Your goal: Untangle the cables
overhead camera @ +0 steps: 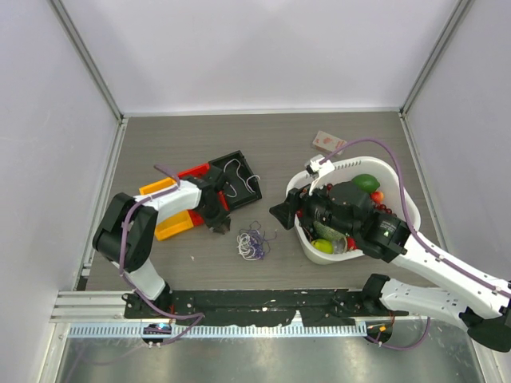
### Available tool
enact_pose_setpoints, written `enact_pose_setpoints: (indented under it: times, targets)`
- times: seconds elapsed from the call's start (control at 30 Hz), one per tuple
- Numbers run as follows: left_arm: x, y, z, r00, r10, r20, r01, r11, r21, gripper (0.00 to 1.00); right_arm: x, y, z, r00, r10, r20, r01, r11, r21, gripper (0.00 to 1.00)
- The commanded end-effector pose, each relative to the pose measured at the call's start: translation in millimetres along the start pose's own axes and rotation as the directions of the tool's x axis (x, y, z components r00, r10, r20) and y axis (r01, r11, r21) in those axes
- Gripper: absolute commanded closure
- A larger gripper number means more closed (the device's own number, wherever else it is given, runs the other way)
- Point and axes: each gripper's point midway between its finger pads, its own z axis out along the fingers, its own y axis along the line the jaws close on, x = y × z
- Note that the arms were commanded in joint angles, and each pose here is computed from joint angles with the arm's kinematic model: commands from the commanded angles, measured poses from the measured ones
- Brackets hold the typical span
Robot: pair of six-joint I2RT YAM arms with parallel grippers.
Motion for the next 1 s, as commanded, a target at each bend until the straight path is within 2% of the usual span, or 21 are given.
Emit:
enact_pose_setpoints:
  times: [0.0,0.07,0.1,0.23,0.3,0.5,0.73,0.83,0.97]
  targets:
    - [-10.4,-0.3,-8.2,0.998,-0.013,0.067,0.013,1.0,0.011,0.86,-17.9,1.8,-4.9,0.998,0.019,0.057,-0.019,1.0,0.005,0.25]
    - [-14.8,-3.0,-18.7,0.996,0.007,0.092,-0.009,1.0,0.025,0.97,-17.9,2.8,-4.4,0.998,0.02,0.056,-0.02,1.0,0.0,0.25]
    - [-16.9,-4.9,-26.2,0.994,0.018,0.104,-0.022,0.999,0.035,1.0,-17.6,2.7,-3.6,0.998,0.019,0.055,-0.019,1.0,0.001,0.25]
    - [-29.6,-27.1,-60.9,0.981,0.078,0.175,-0.102,0.986,0.129,1.0,-18.9,2.4,-2.6,0.998,0.016,0.061,-0.016,1.0,0.003,0.25]
    - [-36.3,-37.8,-68.0,0.978,0.108,0.177,-0.137,0.977,0.165,1.0,-16.4,1.8,0.0,0.999,0.015,0.052,-0.015,1.0,0.005,0.25]
    - [-66.9,-39.1,-70.5,0.968,0.169,0.183,-0.188,0.978,0.093,1.0,-15.6,3.8,0.5,0.999,0.02,0.046,-0.019,1.0,-0.004,0.25]
    - [-112.9,-23.1,-66.0,0.966,0.129,0.222,-0.141,0.989,0.035,1.0,-18.3,2.0,-7.5,0.998,0.026,0.062,-0.026,1.0,0.002,0.25]
    - [-124.5,-15.7,-60.4,0.976,0.111,0.188,-0.117,0.993,0.016,1.0,-16.8,2.2,-8.1,0.998,0.033,0.058,-0.033,0.999,0.0,0.25]
    - [-130.4,-22.6,-60.3,0.979,0.138,0.152,-0.144,0.989,0.023,1.0,-15.7,2.2,-8.1,0.998,0.037,0.056,-0.037,0.999,-0.001,0.25]
